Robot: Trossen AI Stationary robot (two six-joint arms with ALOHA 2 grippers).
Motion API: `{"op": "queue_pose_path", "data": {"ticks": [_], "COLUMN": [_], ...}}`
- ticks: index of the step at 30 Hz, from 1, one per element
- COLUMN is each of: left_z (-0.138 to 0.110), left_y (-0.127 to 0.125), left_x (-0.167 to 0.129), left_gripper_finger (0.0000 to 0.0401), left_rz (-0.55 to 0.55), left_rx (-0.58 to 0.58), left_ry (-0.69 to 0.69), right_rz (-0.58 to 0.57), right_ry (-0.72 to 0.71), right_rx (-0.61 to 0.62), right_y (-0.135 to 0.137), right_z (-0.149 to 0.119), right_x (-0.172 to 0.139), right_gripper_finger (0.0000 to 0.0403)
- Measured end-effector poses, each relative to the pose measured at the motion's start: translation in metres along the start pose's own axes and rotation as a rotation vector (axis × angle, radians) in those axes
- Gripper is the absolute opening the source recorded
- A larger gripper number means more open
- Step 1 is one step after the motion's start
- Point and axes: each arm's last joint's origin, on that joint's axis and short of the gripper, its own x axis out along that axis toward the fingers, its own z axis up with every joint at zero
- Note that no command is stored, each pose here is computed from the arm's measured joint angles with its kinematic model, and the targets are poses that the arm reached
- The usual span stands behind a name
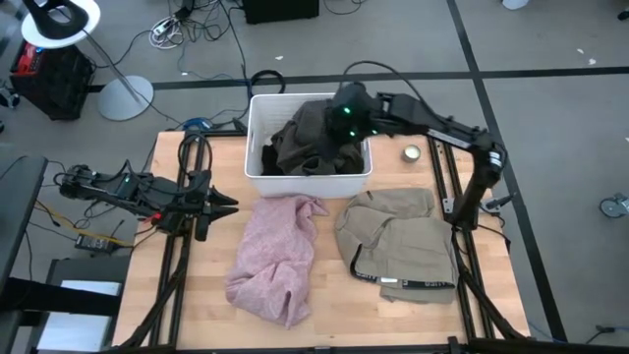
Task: Sort clothes
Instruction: Put the green pants into the white laundry organizer, then put the brown shorts into the white laundry organizer
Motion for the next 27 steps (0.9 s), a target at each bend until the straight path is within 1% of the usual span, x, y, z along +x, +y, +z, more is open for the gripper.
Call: {"op": "queue_pose_path", "data": {"ticks": [4,9,15,18,22,27], "left_z": [0.000,0.000,0.000,0.000,0.000,0.000], "left_y": [0.000,0.000,0.000,0.000,0.000,0.000], "left_x": [0.000,0.000,0.000,0.000,0.000,0.000], "left_gripper_finger": [0.0106,0.0106,0.0106,0.0106,0.0106,0.0106], "left_rz": [0.000,0.000,0.000,0.000,-0.002,-0.009], "left_rx": [0.000,-0.001,-0.004,-0.004,-0.005,-0.005], "left_ry": [-0.001,0.000,-0.001,0.000,0.001,0.004], "right_rz": [0.016,0.021,0.064,0.052,0.035,0.029], "right_ry": [-0.010,0.018,0.068,0.072,0.036,0.063], "right_rx": [-0.027,-0.025,-0.014,-0.022,-0.038,-0.060], "right_y": [0.023,0.046,0.072,0.085,0.105,0.122], "right_z": [-0.014,-0.033,-0.053,-0.064,-0.081,-0.106], "right_x": [-0.026,-0.045,-0.052,-0.055,-0.061,-0.064], "right_gripper_finger": [0.0001,0.0002,0.0001,0.0002,0.0003,0.0001]}}
